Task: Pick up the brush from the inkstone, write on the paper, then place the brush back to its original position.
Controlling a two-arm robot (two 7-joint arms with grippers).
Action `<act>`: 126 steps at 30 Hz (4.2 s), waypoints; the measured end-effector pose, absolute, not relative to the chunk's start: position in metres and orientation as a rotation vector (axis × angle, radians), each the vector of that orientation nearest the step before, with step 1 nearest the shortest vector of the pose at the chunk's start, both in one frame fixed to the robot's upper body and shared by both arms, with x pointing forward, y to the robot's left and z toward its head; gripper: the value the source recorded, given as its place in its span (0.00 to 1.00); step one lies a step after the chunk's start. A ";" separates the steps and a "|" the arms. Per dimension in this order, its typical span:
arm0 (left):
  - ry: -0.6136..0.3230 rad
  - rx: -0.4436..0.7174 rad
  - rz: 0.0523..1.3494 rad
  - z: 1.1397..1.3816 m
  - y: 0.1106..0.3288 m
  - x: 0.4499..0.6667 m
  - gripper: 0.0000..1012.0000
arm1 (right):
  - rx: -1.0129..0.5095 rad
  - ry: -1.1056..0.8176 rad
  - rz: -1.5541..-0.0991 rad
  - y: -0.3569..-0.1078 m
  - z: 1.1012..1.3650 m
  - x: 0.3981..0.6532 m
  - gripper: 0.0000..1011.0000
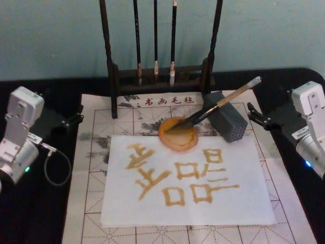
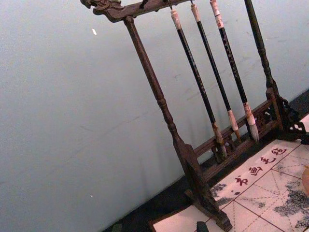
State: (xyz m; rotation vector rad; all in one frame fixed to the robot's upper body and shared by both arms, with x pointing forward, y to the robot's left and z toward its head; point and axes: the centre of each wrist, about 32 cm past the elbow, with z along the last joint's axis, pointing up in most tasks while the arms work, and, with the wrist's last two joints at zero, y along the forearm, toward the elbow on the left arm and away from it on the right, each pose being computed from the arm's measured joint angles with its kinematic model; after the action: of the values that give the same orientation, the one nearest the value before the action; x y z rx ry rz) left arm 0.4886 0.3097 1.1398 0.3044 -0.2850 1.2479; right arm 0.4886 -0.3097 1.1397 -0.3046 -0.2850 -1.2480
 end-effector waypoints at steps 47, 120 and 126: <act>-0.285 0.304 1.248 1.140 0.310 0.489 0.99 | -0.304 -0.285 -1.248 -0.310 1.140 0.489 0.99; -0.285 0.304 1.248 1.140 0.310 0.489 0.99 | 0.257 0.932 -1.198 -0.279 1.184 0.532 0.99; -0.285 0.304 1.248 1.140 0.310 0.489 0.99 | 0.258 0.929 -1.201 -0.274 1.183 0.540 0.99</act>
State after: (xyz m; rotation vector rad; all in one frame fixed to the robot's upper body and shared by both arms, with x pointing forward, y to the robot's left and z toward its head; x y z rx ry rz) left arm 0.4886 0.3097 1.1398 0.3045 -0.2851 1.2480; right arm 0.5405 -0.2742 1.1831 0.2576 0.9292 -1.2005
